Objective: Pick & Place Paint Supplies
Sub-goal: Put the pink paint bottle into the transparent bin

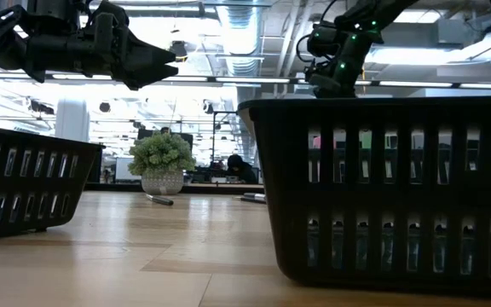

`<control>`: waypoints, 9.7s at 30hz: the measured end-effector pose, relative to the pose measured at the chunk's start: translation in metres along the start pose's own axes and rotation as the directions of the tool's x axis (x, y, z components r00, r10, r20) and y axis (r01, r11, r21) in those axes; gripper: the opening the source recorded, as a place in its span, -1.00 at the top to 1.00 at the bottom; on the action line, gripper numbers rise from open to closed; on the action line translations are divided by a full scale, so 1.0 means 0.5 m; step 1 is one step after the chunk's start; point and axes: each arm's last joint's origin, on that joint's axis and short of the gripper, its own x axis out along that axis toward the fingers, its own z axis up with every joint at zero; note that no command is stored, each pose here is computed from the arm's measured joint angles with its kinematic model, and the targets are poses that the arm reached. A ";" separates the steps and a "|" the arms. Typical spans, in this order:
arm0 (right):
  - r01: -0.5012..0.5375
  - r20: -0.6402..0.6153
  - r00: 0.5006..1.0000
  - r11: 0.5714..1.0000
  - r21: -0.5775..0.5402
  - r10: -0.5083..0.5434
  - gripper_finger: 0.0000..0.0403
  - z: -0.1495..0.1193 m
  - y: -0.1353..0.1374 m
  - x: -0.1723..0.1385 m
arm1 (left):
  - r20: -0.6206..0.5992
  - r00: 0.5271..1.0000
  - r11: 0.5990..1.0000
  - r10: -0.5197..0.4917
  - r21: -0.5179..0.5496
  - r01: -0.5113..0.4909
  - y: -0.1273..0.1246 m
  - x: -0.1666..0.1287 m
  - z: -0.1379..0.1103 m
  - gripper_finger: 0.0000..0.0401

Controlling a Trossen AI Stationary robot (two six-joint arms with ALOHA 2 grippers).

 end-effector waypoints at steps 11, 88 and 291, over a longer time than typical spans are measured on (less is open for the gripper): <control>-0.001 -0.023 1.000 1.000 -0.001 0.001 -0.01 -0.005 0.000 0.000 | -0.001 1.000 1.000 0.000 0.000 0.000 0.000 0.000 0.000 -0.40; -0.044 -0.022 0.999 0.991 -0.124 0.042 -0.15 0.010 -0.006 0.060 | 0.000 1.000 1.000 0.000 0.003 0.000 0.000 0.000 0.000 -0.40; -0.104 0.524 0.844 0.993 -0.053 0.116 0.47 -0.352 0.223 -0.312 | 0.033 0.999 1.000 0.001 0.006 -0.001 0.000 0.000 0.007 -0.40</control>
